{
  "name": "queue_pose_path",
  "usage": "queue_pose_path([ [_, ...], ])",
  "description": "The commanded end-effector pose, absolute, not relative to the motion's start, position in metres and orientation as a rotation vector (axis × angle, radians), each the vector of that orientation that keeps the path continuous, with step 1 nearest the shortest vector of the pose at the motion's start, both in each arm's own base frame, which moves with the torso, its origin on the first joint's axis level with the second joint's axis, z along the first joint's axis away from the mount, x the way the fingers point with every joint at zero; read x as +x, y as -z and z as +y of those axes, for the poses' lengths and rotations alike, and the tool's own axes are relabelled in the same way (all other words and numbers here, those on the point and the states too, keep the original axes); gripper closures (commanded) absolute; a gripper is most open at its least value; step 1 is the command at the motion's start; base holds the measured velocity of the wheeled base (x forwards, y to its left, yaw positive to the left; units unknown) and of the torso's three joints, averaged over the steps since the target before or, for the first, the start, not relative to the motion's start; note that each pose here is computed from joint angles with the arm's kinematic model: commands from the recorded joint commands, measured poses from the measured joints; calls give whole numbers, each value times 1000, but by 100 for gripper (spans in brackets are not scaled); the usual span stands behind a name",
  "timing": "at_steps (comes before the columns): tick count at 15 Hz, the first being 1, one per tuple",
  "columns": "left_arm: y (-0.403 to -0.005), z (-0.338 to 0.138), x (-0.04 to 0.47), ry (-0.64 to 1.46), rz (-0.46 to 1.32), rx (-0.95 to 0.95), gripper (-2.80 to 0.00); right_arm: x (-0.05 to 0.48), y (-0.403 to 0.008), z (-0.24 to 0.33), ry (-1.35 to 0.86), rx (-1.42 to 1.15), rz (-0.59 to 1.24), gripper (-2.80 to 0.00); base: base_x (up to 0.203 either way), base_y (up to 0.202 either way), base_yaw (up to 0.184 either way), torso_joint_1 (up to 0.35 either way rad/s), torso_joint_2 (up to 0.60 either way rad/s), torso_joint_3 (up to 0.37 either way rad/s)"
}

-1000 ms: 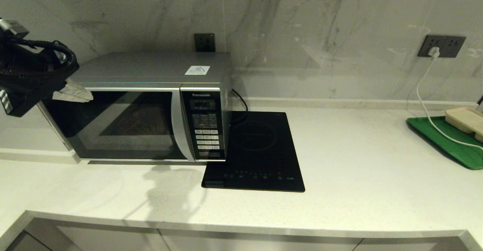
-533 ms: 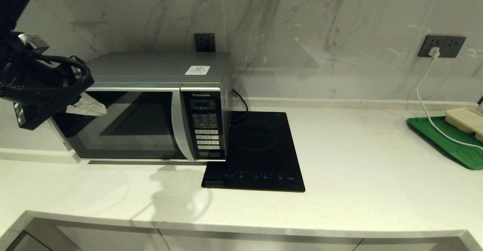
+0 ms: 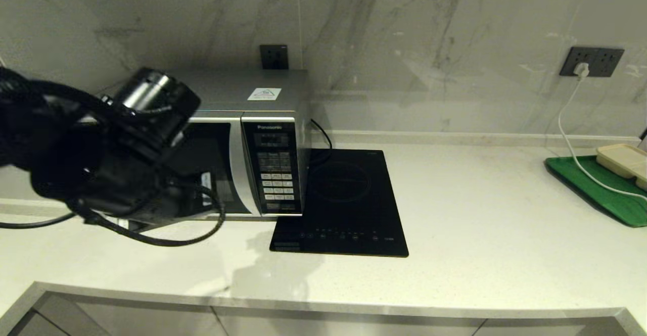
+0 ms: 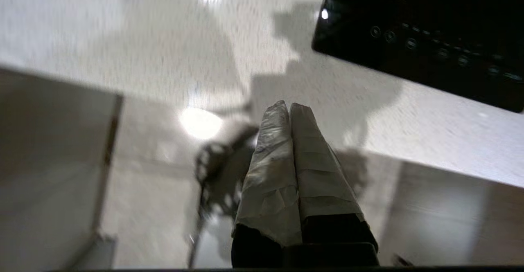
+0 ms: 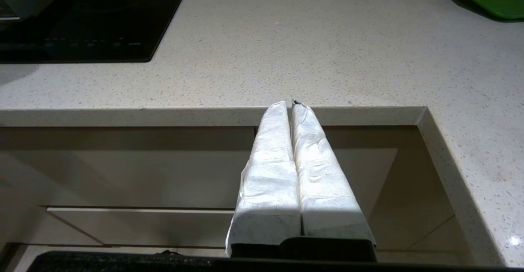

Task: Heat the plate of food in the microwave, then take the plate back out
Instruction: Close the microwave oven

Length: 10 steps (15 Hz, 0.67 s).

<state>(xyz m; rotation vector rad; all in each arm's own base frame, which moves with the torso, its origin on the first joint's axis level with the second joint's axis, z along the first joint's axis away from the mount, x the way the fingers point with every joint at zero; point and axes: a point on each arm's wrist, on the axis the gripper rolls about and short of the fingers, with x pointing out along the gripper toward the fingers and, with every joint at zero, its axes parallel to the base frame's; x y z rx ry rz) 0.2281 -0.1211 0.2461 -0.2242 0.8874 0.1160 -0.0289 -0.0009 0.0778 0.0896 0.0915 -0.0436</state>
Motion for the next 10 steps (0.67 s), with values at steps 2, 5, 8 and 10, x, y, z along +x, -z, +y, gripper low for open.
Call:
queue_pose_path([
  [2,-200,-155,245,39,572,-116,0,-29,-78,-1,44,90,93,0,0,0,0,0,0,0],
  [5,-156,-179,267,137,402,61,0,-29,-78,-1,43,90,93,0,0,0,0,0,0,0],
  [8,-126,-205,269,224,396,217,0,-29,-78,-1,44,90,93,0,0,0,0,0,0,0],
  [10,-124,-210,264,294,401,243,0,-29,-78,-1,44,90,93,0,0,0,0,0,0,0],
])
